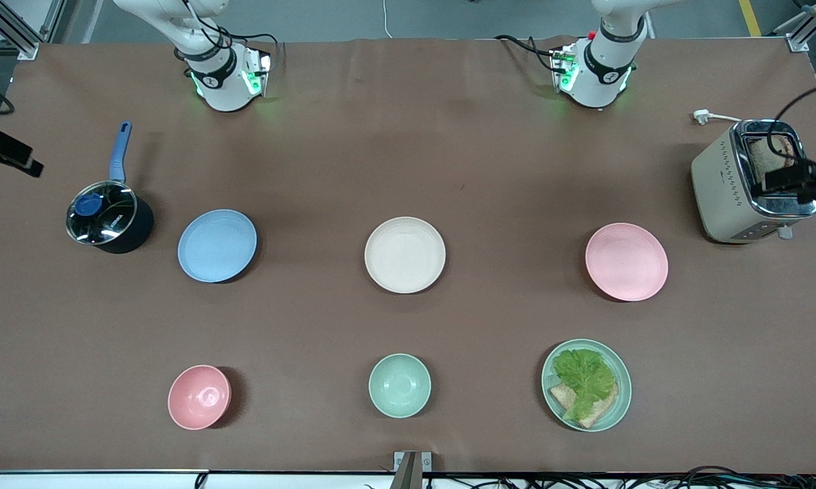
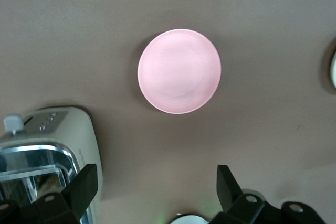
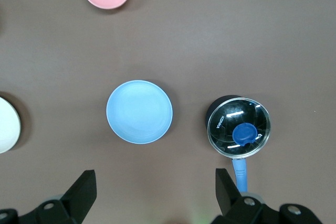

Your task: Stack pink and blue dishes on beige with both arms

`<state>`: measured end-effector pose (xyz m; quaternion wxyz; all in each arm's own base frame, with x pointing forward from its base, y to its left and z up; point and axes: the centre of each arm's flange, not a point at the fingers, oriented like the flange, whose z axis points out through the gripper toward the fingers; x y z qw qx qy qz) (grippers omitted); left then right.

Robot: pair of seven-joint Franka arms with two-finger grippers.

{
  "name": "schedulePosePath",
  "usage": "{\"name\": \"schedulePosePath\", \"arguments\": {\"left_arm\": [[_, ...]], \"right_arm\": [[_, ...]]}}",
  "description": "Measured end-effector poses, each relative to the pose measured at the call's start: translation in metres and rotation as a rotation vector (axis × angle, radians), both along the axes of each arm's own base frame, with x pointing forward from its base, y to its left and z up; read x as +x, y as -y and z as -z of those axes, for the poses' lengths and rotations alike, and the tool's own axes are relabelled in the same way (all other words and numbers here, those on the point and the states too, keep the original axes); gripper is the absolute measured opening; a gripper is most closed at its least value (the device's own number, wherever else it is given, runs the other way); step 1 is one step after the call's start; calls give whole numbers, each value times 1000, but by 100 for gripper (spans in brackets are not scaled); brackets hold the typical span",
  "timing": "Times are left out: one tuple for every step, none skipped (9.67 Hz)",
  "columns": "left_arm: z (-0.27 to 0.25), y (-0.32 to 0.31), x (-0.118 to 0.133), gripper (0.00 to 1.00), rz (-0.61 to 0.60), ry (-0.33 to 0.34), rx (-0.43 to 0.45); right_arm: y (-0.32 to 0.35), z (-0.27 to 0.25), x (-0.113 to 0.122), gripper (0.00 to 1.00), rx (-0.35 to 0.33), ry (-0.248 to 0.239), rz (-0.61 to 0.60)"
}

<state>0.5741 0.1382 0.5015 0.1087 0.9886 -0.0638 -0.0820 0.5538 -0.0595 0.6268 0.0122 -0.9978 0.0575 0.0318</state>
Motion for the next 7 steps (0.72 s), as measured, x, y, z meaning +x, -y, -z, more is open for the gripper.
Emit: {"name": "schedulePosePath", "arguments": {"left_arm": [[34, -14, 6, 100, 50, 4, -18], [67, -23, 11, 100, 100, 5, -45], [103, -31, 13, 100, 144, 2, -89], [141, -38, 16, 100, 178, 1, -135], [179, -44, 19, 100, 197, 0, -168], [212, -45, 22, 100, 207, -10, -184], [238, -43, 26, 100, 205, -16, -191]], "right_arm": [[2, 36, 15, 100, 10, -13, -24], [6, 76, 25, 100, 23, -23, -51], [10, 116, 30, 100, 40, -26, -71], [13, 156, 29, 100, 61, -20, -101], [16, 196, 25, 100, 87, -13, -138], [22, 234, 18, 100, 131, -11, -180], [32, 272, 10, 100, 195, -8, -222]]}}
